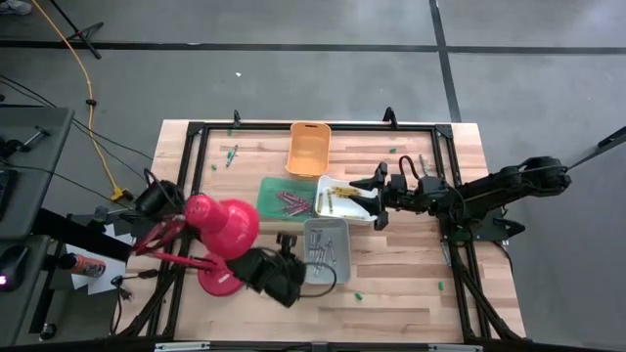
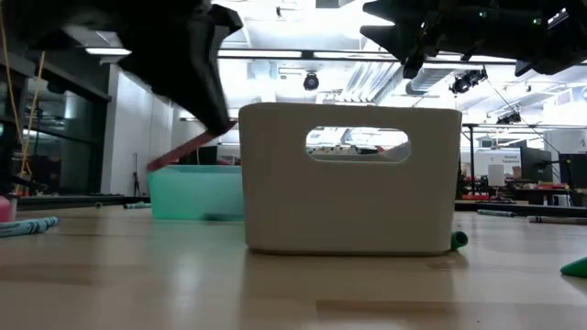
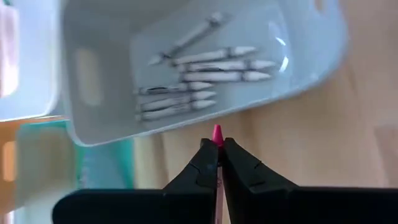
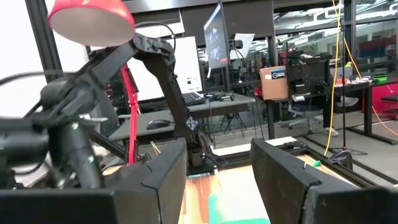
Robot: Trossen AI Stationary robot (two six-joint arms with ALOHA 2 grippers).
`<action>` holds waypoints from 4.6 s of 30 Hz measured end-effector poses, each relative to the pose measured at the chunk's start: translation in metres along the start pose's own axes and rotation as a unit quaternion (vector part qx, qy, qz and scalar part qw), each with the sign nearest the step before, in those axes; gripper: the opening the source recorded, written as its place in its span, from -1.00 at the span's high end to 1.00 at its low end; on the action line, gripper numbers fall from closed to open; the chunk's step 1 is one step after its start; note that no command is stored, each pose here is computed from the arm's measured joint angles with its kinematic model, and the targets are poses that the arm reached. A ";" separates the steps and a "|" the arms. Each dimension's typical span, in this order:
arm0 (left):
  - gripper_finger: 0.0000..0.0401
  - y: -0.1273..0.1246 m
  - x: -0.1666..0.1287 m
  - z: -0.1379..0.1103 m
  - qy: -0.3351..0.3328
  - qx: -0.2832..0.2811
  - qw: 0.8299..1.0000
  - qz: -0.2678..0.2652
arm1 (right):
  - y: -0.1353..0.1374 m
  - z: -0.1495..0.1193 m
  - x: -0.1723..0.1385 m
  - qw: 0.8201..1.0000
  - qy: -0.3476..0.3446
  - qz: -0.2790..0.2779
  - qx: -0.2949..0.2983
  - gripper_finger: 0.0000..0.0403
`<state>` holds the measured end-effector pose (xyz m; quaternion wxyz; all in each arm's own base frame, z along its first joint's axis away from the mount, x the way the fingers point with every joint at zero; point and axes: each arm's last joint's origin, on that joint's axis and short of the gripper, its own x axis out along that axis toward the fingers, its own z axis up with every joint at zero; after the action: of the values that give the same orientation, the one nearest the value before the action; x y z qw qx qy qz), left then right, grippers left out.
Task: Sort crayons
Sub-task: Put the pink crayon into the blue bin
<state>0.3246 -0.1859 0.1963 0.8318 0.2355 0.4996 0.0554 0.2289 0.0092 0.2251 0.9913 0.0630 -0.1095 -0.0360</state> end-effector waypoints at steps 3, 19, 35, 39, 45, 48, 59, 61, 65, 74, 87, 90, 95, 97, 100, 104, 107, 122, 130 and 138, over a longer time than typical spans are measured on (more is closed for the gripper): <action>1.00 0.015 -0.007 -0.005 -0.001 -0.021 1.000 0.003 | 0.000 -0.001 0.000 1.000 0.004 0.000 -0.001 0.14; 1.00 0.014 0.010 -0.058 -0.095 -0.125 0.987 -0.040 | 0.000 -0.003 0.000 1.000 0.015 -0.002 -0.002 0.14; 1.00 0.082 0.019 -0.064 -0.188 -0.153 0.970 0.010 | -0.001 -0.004 0.000 1.000 0.020 -0.002 -0.002 0.14; 1.00 0.112 0.017 -0.081 -0.262 -0.193 0.946 0.008 | 0.000 -0.004 0.000 1.000 0.020 -0.002 -0.002 0.14; 1.00 0.160 -0.002 -0.098 -0.409 -0.231 0.882 0.026 | -0.001 -0.004 0.000 1.000 0.021 -0.003 -0.003 0.14; 1.00 0.177 -0.005 -0.108 -0.485 -0.238 0.841 0.022 | -0.001 -0.004 0.000 1.000 0.021 -0.003 -0.003 0.14; 1.00 0.161 0.026 -0.146 -0.542 -0.278 0.793 -0.015 | -0.001 -0.007 0.000 0.999 0.034 -0.004 -0.025 0.14; 1.00 0.158 0.028 -0.147 -0.542 -0.278 0.793 -0.019 | -0.001 -0.007 0.000 0.999 0.037 -0.004 -0.036 0.14; 1.00 0.155 0.026 -0.144 -0.552 -0.260 0.792 -0.017 | -0.001 -0.009 0.000 0.998 0.045 -0.004 -0.049 0.14; 1.00 0.159 0.020 -0.139 -0.571 -0.241 0.785 -0.011 | -0.002 -0.012 -0.001 0.996 0.064 -0.005 -0.064 0.14; 1.00 0.159 0.018 -0.138 -0.586 -0.222 0.779 -0.012 | -0.006 -0.017 -0.002 0.991 0.087 -0.065 -0.074 0.14; 1.00 0.159 0.019 -0.138 -0.582 -0.223 0.782 -0.015 | -0.007 -0.017 -0.002 0.989 0.086 -0.081 -0.083 0.14; 1.00 0.158 0.020 -0.139 -0.578 -0.217 0.787 -0.012 | -0.007 -0.017 -0.002 0.987 0.088 -0.079 -0.111 0.14; 1.00 0.158 0.020 -0.139 -0.578 -0.216 0.787 -0.011 | -0.007 -0.017 -0.002 0.985 0.090 -0.077 -0.127 0.14; 1.00 0.158 0.020 -0.139 -0.578 -0.214 0.788 -0.009 | -0.007 -0.017 -0.002 0.982 0.091 -0.076 -0.149 0.14; 1.00 0.158 0.020 -0.139 -0.578 -0.213 0.788 -0.008 | -0.008 -0.017 -0.002 0.984 0.090 -0.079 -0.135 0.14; 1.00 0.158 0.020 -0.139 -0.577 -0.212 0.788 -0.007 | -0.010 -0.017 -0.002 0.985 0.089 -0.084 -0.122 0.14; 1.00 0.167 0.049 -0.120 -0.224 -0.220 0.948 0.062 | -0.016 -0.017 -0.001 0.986 0.093 -0.100 -0.096 0.14; 1.00 0.166 0.046 -0.116 -0.097 -0.235 0.966 0.045 | -0.016 -0.018 -0.002 0.986 0.097 -0.100 -0.092 0.14; 0.98 0.161 0.044 -0.115 -0.089 -0.234 0.966 0.065 | -0.016 -0.018 -0.002 0.986 0.098 -0.100 -0.089 0.14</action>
<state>0.2705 0.0090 0.1877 0.8992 0.0705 0.3807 0.2037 0.2304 -0.0040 0.2049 0.9903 -0.0116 -0.0018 -0.1386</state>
